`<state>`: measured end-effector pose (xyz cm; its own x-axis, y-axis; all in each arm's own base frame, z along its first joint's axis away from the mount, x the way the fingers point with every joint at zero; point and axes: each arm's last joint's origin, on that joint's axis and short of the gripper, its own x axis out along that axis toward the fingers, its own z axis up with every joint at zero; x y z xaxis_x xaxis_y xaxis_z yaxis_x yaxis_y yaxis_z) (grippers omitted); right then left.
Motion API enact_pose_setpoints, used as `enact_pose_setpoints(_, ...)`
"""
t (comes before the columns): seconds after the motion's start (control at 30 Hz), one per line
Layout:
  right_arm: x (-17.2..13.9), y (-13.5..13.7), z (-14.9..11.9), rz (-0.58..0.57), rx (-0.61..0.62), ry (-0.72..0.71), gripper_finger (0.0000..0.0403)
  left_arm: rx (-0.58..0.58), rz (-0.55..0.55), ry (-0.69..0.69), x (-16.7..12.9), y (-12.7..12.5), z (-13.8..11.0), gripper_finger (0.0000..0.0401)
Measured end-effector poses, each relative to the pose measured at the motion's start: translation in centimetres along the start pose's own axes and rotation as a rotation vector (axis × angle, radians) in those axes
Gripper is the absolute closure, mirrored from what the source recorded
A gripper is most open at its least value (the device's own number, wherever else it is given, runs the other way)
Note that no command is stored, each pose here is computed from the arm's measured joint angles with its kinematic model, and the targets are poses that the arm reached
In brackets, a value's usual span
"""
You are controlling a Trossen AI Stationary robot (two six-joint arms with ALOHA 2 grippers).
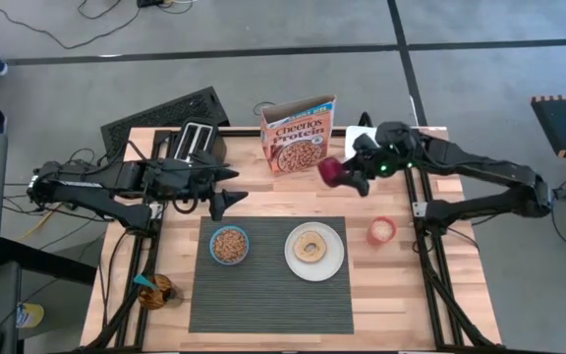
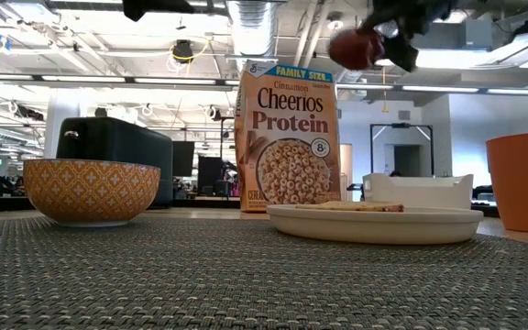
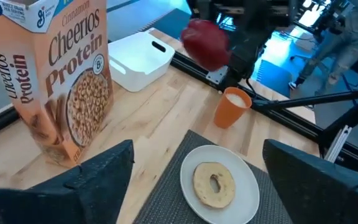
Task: Arrange a breakfast setting
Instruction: Put the apple on the gray placemat
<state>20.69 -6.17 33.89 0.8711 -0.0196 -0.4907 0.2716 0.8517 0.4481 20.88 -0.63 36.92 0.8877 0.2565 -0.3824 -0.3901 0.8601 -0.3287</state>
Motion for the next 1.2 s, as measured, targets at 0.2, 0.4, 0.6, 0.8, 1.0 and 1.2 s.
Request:
enact_pose_setpoints(0.2, 2.5, 2.5, 0.6, 0.139, -0.059, -0.075, 0.0123, -0.005, -0.035, -0.028, 0.7, -0.7, 0.2, 0.0052)
enact_pose_setpoints(0.4, 4.3, 5.0, 1.1, 0.234, -0.112, -0.09, 0.0122, 0.039, -0.178, -0.059, 3.1, -2.2, 0.5, 0.0052)
enact_pose_setpoints(0.6, 5.2, 7.9, 2.2, 0.3, -0.198, -0.068, 0.0122, 0.016, -0.242, -0.073, 4.9, -2.2, 0.9, 0.0052)
enact_pose_setpoints(0.8, 6.8, 9.4, 2.6, 0.316, -0.228, -0.016, 0.0121, 0.009, -0.318, -0.088, 5.2, -2.4, 1.2, 0.0052)
enact_pose_setpoints(1.0, 9.3, 10.1, 2.5, 0.317, -0.244, 0.03, 0.0121, 0.032, -0.322, -0.045, 6.6, -2.6, 0.5, 0.0052)
enact_pose_setpoints(1.2, 10.4, 10.8, 2.8, 0.332, -0.279, 0.042, 0.0121, 0.029, -0.311, 0.005, 7.8, -2.6, -0.2, 0.0052)
